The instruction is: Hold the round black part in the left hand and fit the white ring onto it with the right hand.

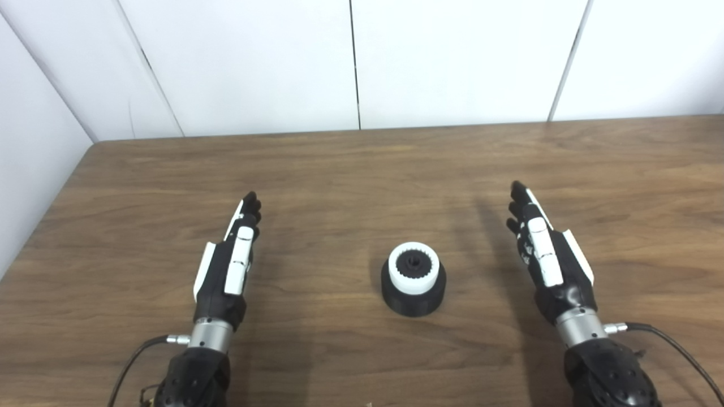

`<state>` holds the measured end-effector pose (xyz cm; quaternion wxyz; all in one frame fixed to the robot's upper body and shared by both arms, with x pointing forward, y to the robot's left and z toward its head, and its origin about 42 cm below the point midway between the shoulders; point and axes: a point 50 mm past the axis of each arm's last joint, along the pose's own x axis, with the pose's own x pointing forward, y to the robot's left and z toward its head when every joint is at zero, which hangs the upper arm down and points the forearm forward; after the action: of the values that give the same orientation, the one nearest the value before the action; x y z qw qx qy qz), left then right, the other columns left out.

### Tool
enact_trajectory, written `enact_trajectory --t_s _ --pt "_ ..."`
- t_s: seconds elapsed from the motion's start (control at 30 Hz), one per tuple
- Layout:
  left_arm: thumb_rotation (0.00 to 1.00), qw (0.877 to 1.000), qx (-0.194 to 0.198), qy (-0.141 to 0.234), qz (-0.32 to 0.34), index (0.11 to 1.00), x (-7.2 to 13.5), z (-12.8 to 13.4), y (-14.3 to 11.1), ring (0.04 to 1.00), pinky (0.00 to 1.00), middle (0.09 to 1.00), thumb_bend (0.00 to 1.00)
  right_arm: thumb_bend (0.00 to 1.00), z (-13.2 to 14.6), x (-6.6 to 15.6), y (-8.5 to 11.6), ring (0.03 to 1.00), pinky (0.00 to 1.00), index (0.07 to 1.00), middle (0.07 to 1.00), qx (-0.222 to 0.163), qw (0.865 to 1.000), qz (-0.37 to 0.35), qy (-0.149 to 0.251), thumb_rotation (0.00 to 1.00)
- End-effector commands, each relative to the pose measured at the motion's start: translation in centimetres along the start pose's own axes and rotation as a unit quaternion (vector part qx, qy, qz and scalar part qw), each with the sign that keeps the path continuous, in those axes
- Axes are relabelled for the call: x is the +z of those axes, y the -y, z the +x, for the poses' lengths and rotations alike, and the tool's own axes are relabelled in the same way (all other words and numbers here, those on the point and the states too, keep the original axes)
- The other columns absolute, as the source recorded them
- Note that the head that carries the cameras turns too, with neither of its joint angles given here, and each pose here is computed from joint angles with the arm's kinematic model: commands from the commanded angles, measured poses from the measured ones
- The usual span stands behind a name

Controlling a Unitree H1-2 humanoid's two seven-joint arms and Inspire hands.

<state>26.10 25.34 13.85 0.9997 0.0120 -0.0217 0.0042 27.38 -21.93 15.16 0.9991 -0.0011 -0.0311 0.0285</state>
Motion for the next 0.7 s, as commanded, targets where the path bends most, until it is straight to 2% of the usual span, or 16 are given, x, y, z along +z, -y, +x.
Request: enact_trajectory --t_s 0.0,0.23,0.4,0.67 --pt "1.00 1.000 0.002 0.029 -0.005 1.000 1.41 0.19 -0.14 1.000 1.00 1.000 0.55 0.47 -0.26 1.22 -0.52 1.000 1.00 0.993 1.000 -0.010 0.999 0.022 0.033 1.00" --pt "1.00 1.000 -0.002 0.030 -0.008 1.000 1.41 0.12 -0.19 1.000 1.00 1.000 0.53 0.47 -0.71 1.09 -0.58 1.000 1.00 0.988 1.000 -0.015 0.999 0.025 0.030 1.00" --pt "1.00 0.999 0.008 0.031 0.009 1.000 1.27 -0.12 0.02 1.000 1.00 1.000 0.53 0.46 -0.83 1.16 -0.38 1.000 1.00 0.974 1.000 -0.020 0.999 0.032 0.026 1.00" --pt "0.92 0.999 0.007 0.023 0.028 1.000 0.97 -0.42 -0.23 1.000 1.00 1.000 0.52 0.47 -0.93 0.98 0.01 0.989 1.00 0.945 0.983 -0.025 0.999 0.029 0.031 1.00"
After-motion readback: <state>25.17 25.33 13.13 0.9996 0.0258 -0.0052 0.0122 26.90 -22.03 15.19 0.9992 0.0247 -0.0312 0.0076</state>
